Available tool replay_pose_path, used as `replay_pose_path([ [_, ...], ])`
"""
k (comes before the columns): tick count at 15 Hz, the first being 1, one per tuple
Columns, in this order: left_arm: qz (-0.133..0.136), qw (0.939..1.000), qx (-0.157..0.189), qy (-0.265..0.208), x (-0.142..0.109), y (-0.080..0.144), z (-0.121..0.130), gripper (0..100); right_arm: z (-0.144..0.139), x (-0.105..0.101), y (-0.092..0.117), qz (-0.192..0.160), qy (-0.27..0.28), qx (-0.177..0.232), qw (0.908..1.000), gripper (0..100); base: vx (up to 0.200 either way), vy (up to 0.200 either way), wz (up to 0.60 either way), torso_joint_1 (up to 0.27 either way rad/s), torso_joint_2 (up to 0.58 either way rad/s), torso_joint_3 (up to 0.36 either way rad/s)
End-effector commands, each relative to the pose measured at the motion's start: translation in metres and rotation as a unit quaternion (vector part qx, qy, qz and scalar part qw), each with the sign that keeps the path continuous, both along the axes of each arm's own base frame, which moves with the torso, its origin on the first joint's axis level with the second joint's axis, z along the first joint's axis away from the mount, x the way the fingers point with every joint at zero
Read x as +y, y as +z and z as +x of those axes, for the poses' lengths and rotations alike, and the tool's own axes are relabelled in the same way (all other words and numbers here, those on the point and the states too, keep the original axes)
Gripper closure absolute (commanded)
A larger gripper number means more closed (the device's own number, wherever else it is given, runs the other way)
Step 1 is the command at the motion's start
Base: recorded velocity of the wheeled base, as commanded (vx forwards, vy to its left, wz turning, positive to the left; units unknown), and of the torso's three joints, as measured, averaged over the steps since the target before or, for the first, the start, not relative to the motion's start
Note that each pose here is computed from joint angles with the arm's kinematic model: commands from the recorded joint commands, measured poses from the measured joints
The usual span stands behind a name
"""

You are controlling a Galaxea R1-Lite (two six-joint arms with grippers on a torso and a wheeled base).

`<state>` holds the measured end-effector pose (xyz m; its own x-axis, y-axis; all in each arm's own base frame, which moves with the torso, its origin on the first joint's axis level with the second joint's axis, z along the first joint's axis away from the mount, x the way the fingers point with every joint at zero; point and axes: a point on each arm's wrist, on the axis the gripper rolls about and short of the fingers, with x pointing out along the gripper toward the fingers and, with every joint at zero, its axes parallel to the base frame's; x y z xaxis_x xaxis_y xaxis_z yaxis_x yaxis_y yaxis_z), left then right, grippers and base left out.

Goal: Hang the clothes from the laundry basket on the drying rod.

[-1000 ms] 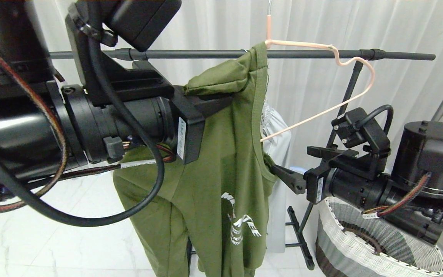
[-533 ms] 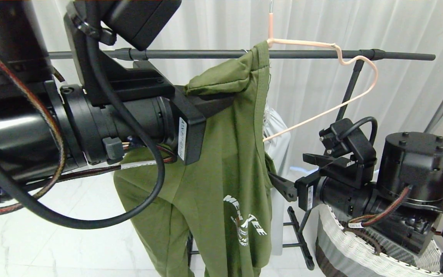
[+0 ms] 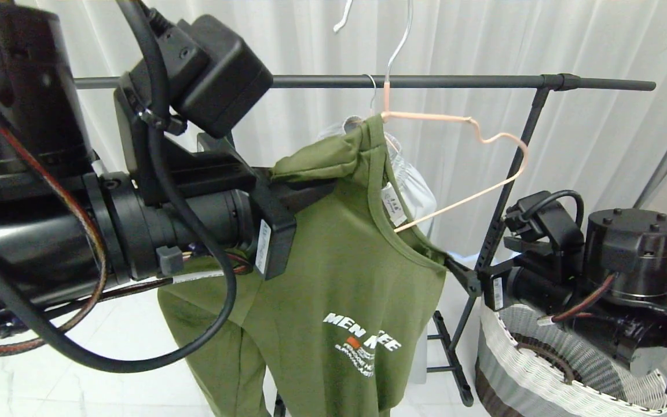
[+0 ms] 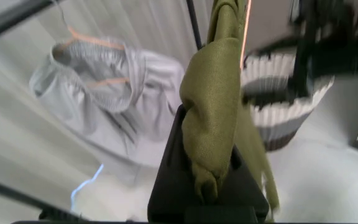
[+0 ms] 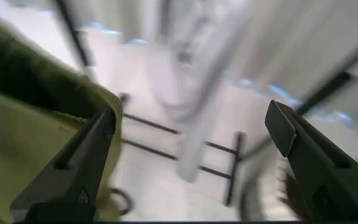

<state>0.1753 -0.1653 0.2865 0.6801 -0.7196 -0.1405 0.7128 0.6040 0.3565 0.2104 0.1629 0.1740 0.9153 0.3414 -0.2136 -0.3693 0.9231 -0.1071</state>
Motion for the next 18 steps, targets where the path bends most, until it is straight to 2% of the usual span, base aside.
replay_pose_path([
  [1, 0.014, 0.9998, 0.004, 0.011, 0.008, -0.008, 0.0, 100, 0.014, -0.025, 0.008, -0.007, -0.05, -0.018, 0.9986, 0, 0.0, 0.0, 0.0, 0.0, 0.0, 0.0],
  [4, 0.042, 0.9989, 0.003, 0.019, 0.016, -0.021, -0.001, 100, 0.027, -0.048, 0.017, -0.009, -0.098, -0.039, 0.9944, 0, 0.0, 0.0, 0.0, 0.0, 0.0, 0.0],
  [10, 0.078, 0.9964, 0.024, 0.023, 0.022, -0.044, -0.002, 100, 0.035, -0.066, 0.053, 0.02, -0.133, -0.1, 0.9859, 0, 0.0, 0.0, 0.0, 0.0, 0.0, 0.0],
  [12, 0.093, 0.995, 0.026, 0.027, 0.023, -0.05, 0.001, 100, 0.023, -0.07, 0.067, 0.022, -0.113, -0.119, 0.9861, 0, 0.0, 0.0, 0.0, 0.0, 0.0, 0.0],
  [15, 0.098, 0.9943, 0.032, 0.027, 0.02, -0.054, 0.006, 100, 0.001, -0.067, 0.078, 0.024, -0.063, -0.125, 0.9898, 0, 0.0, 0.0, 0.0, 0.0, 0.0, 0.0],
  [18, 0.084, 0.9956, 0.032, 0.026, 0.017, -0.053, 0.008, 100, -0.034, -0.048, 0.081, 0.018, 0.046, -0.102, 0.9935, 0, 0.0, 0.0, 0.0, 0.0, 0.0, 0.0],
])
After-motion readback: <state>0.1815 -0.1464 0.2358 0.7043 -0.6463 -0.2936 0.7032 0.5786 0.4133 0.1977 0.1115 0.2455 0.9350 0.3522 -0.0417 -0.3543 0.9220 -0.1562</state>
